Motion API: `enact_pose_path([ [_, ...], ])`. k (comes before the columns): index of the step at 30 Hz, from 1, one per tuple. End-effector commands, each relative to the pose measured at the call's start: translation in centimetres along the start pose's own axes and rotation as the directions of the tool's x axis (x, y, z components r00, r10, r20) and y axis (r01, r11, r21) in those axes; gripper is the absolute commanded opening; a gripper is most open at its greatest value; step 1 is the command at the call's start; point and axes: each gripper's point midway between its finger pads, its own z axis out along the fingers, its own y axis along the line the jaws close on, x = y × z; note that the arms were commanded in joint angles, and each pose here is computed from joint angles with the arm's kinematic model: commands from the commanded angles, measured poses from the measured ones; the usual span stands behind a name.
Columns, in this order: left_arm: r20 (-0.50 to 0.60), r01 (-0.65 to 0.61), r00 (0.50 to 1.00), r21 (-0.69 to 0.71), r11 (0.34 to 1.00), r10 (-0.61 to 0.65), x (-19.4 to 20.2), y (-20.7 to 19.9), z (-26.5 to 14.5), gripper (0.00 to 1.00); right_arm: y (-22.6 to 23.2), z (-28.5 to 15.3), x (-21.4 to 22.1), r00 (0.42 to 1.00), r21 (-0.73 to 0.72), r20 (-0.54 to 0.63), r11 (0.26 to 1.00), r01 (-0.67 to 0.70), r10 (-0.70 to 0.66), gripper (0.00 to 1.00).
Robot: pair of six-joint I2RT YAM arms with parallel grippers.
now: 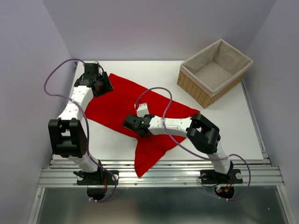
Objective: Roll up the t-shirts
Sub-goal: Fold the T-shirt at the center of the board.
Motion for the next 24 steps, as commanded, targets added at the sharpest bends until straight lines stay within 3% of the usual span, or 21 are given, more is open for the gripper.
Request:
enact_pose_path([
  [1,0.032,-0.021,0.999,0.029,0.999,0.02,-0.5,-0.7,-1.2,0.64,0.4,0.1,-1.6,0.997,0.02,0.069,0.999,-0.045,0.044,0.37],
  [6,0.023,-0.02,1.0,0.029,0.999,0.019,-0.2,-0.7,-0.9,0.63,-0.6,0.6,-1.2,0.997,0.074,0.076,0.997,-0.024,0.019,0.31],
  [8,0.027,-0.021,0.999,0.032,0.999,0.02,-0.3,-0.9,-1.0,0.63,-0.9,0.4,-1.4,0.996,0.081,0.082,0.996,-0.032,0.025,0.19],
  [9,0.028,-0.021,0.999,0.033,0.999,0.02,-0.4,-0.9,-1.0,0.63,-0.9,0.2,-1.6,0.996,0.08,0.088,0.996,-0.039,0.032,0.09],
  [11,0.027,-0.021,0.999,0.031,0.999,0.02,-0.4,-0.9,-1.0,0.63,-1.0,-0.2,-2.0,0.995,0.075,0.096,0.996,-0.046,0.039,0.01],
  [14,0.028,-0.021,0.999,0.032,0.999,0.02,-0.4,-1.0,-1.0,0.64,-1.1,-1.3,-3.1,0.991,0.043,0.116,0.997,-0.068,0.063,0.01],
  [20,0.025,-0.022,0.999,0.036,0.999,0.021,-0.4,-1.0,-0.9,0.63,-0.1,-5.0,-5.3,0.976,-0.178,0.156,0.977,-0.121,0.149,0.01],
  [24,0.018,-0.019,1.0,0.04,0.999,0.018,-0.1,-1.2,-0.7,0.64,-0.1,-4.9,-5.0,0.982,-0.202,0.137,0.974,-0.104,0.133,0.01],
])
